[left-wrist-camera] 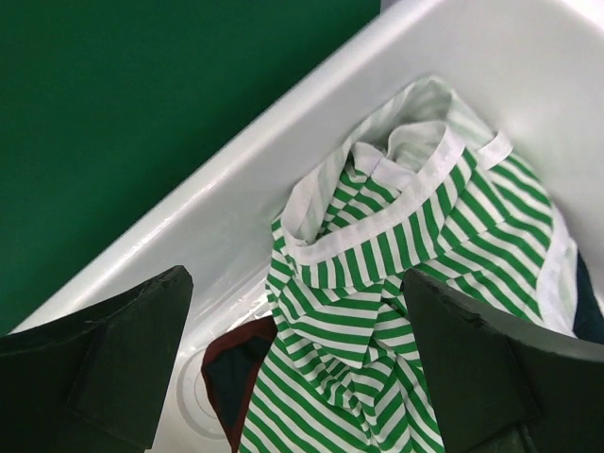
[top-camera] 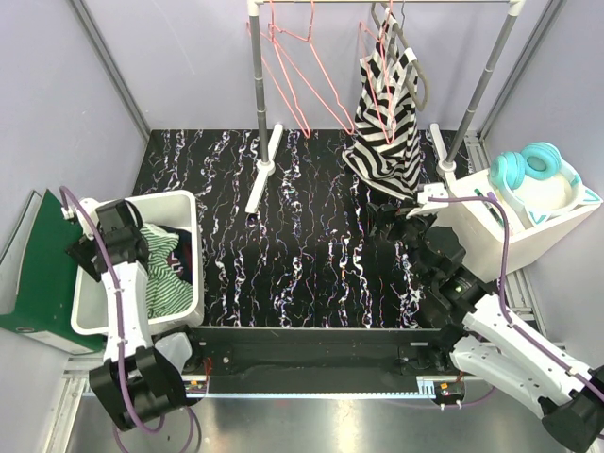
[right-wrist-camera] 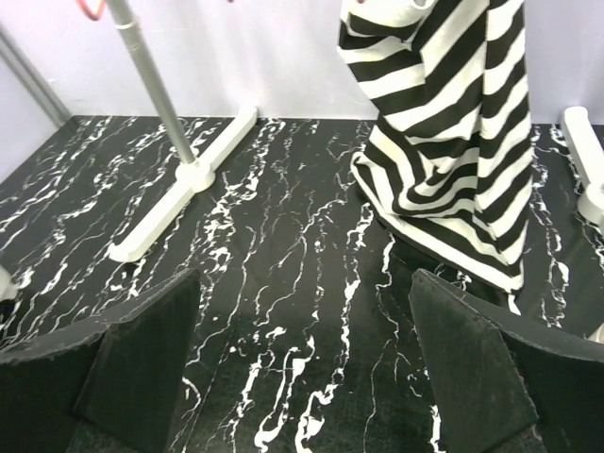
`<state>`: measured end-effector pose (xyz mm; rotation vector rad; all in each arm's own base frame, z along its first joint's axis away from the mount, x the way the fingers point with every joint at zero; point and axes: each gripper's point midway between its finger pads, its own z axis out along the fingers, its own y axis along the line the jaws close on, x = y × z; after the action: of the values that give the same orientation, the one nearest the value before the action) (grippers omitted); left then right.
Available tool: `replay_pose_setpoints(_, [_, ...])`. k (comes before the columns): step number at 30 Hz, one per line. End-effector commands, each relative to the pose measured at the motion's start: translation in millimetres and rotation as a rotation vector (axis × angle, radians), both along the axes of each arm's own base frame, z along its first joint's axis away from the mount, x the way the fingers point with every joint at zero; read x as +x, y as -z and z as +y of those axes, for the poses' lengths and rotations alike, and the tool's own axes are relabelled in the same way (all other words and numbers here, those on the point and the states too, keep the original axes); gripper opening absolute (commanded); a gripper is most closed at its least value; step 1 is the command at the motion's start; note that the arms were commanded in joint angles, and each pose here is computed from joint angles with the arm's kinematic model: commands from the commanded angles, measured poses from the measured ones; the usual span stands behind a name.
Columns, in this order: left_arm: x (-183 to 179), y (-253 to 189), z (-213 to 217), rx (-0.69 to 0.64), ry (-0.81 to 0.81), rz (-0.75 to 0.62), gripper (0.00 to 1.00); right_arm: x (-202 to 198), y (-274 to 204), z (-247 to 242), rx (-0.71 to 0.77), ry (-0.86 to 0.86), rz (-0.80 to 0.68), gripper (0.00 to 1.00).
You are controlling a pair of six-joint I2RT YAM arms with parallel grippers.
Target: Place the tank top on the hanger
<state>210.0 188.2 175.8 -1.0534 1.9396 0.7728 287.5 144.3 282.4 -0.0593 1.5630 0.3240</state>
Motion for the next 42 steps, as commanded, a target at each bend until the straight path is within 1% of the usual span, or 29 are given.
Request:
replay_pose_setpoints(1, [19, 12, 0, -0.070, 0.038, -0.026, 0.98, -6, -13, 1, 0.039, -0.032, -0.027, 1.00])
replay_pose_setpoints(4, [23, 23, -2, -0.110, 0.062, -0.005, 0.95, -10, -16, -1, 0.048, -0.033, -0.038, 1.00])
replay_pose_setpoints(6, [27, 32, -4, -0.146, 0.081, 0.008, 0.94, -13, -20, -4, 0.060, -0.031, -0.051, 1.00])
replay_pose_setpoints(8, [27, 36, 1, -0.164, 0.064, 0.009, 0.94, -16, -22, -6, 0.068, -0.034, -0.062, 1.00])
replay_pose_setpoints(12, [30, 58, 1, -0.268, 0.072, 0.020, 0.91, -19, -25, -7, 0.080, -0.040, -0.072, 1.00])
replay_pose_setpoints(15, [31, 59, 2, -0.282, 0.073, 0.030, 0.82, -19, -24, -6, 0.078, -0.045, -0.072, 1.00])
replay_pose_setpoints(16, [30, 59, 2, -0.279, 0.070, 0.029, 0.72, -19, -24, -6, 0.076, -0.046, -0.072, 1.00])
replay_pose_setpoints(19, [28, 52, 2, -0.266, 0.069, 0.007, 0.52, -19, -23, -7, 0.072, -0.038, -0.070, 1.00])
replay_pose_setpoints(20, [29, 49, 1, -0.264, 0.075, -0.004, 0.35, -19, -24, -8, 0.074, -0.038, -0.073, 1.00])
replay_pose_setpoints(22, [33, 36, -3, -0.256, 0.116, -0.043, 0.22, -19, -24, -7, 0.074, -0.040, -0.073, 1.00])
replay_pose_setpoints(23, [33, 32, -5, -0.253, 0.126, -0.057, 0.06, -19, -24, -7, 0.073, -0.040, -0.071, 1.00])
replay_pose_setpoints(24, [35, 22, -8, -0.241, 0.148, -0.091, 0.00, -19, -24, -7, 0.070, -0.038, -0.072, 1.00])
replay_pose_setpoints(26, [37, 10, -12, -0.232, 0.171, -0.133, 0.00, -17, -20, -7, 0.060, -0.033, -0.063, 1.00])
replay_pose_setpoints(27, [39, -1, -18, -0.226, 0.206, -0.180, 0.00, -16, -21, -8, 0.060, -0.029, -0.063, 1.00])
replay_pose_setpoints(32, [36, -37, -34, -0.177, 0.274, -0.325, 0.00, -14, -16, -6, 0.049, -0.025, -0.051, 1.00])
replay_pose_setpoints(35, [31, -67, -51, -0.148, 0.335, -0.450, 0.00, -12, -15, -5, 0.044, -0.027, -0.045, 1.00])
replay_pose_setpoints(37, [30, -84, -59, -0.147, 0.347, -0.519, 0.00, -10, -13, -3, 0.036, -0.027, -0.037, 1.00])
replay_pose_setpoints(40, [25, -130, -74, -0.115, 0.408, -0.653, 0.00, -6, -10, 0, 0.022, -0.025, -0.023, 1.00])
replay_pose_setpoints(41, [22, -158, -83, -0.087, 0.452, -0.719, 0.00, -5, -10, 0, 0.019, -0.024, -0.020, 1.00])
replay_pose_setpoints(42, [20, -174, -89, -0.068, 0.486, -0.749, 0.00, -4, -10, 1, 0.019, -0.024, -0.017, 1.00])
